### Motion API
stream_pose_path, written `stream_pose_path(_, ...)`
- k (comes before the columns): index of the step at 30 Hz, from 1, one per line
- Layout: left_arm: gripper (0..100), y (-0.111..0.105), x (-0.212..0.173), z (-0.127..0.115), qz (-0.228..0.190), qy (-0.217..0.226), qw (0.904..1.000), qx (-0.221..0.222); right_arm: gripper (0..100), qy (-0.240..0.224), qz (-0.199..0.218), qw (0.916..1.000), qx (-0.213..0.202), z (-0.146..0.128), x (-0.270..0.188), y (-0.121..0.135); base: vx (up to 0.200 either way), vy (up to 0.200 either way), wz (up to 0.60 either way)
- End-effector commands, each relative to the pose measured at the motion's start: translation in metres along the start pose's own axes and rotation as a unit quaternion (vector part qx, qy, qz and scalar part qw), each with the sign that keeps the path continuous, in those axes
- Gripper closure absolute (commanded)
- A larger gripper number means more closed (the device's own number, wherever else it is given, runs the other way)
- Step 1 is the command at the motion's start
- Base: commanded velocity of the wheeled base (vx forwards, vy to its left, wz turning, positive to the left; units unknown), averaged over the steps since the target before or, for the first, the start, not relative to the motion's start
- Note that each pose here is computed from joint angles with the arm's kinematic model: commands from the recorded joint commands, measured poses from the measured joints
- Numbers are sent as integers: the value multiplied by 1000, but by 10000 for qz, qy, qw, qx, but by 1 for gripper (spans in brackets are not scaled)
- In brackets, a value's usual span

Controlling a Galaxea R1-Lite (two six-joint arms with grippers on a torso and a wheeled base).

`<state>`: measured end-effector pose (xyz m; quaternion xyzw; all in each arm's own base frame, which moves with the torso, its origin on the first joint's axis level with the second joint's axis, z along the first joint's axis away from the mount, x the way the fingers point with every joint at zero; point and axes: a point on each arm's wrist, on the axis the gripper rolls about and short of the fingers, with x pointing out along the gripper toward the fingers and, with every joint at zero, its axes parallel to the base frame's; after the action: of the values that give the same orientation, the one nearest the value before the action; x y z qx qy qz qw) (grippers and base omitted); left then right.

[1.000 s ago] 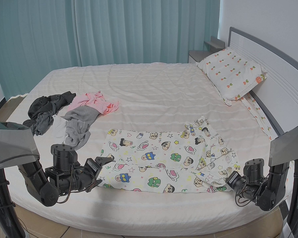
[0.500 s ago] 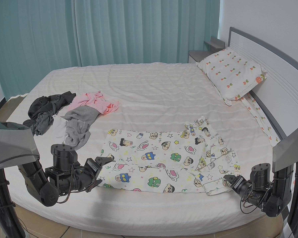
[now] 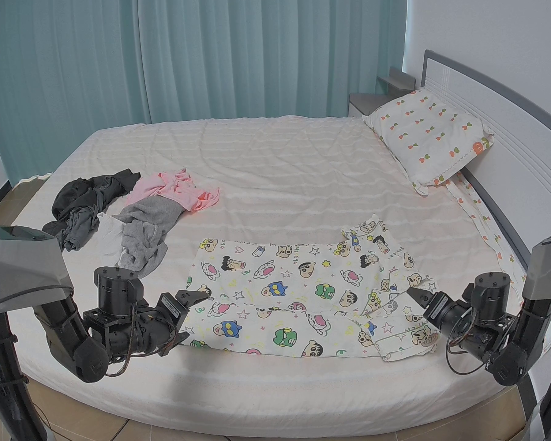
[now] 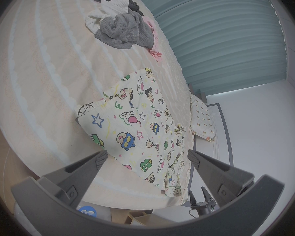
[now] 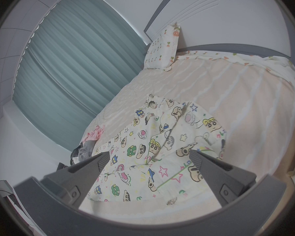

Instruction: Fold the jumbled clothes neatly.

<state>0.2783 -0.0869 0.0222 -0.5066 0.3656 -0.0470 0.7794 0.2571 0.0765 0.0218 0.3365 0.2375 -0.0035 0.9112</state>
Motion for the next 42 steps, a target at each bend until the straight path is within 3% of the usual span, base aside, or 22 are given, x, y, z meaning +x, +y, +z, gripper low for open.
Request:
stream_pose_path(1, 0, 0, 1, 0, 3, 7, 10000, 1, 0, 262, -135, 9996, -28, -9, 25, -6, 0, 0, 0)
stream_pose_path(12, 0, 0, 1, 0, 6, 0, 10000, 1, 0, 683, -551, 9961, -21, -26, 29, -30, 0, 0, 0)
stream_pose_path(25, 0, 0, 1, 0, 1, -10, 10000, -1, 0, 922, -796, 9926, 0, -35, 18, -41, 0, 0, 0)
stream_pose_path(30, 0, 0, 0, 0, -9, -5, 10000, -7, 0, 744, -486, 9960, -30, -28, 10, -27, 0, 0, 0)
stream_pose_path(32, 0, -2, -1, 1, -45, -19, 10000, -41, 0, 468, 321, 9983, -91, -15, -4, 8, 0, 0, 0)
stream_pose_path(35, 0, -2, 0, 1, -41, -27, 10000, -29, 0, 208, 863, 9960, -50, 0, -4, 29, 0, 0, 0)
stream_pose_path(42, 0, -1, -1, 1, -20, -24, 10000, -27, 0, -1, 1129, 9925, 460, 16, 7, 37, 86, 0, 0)
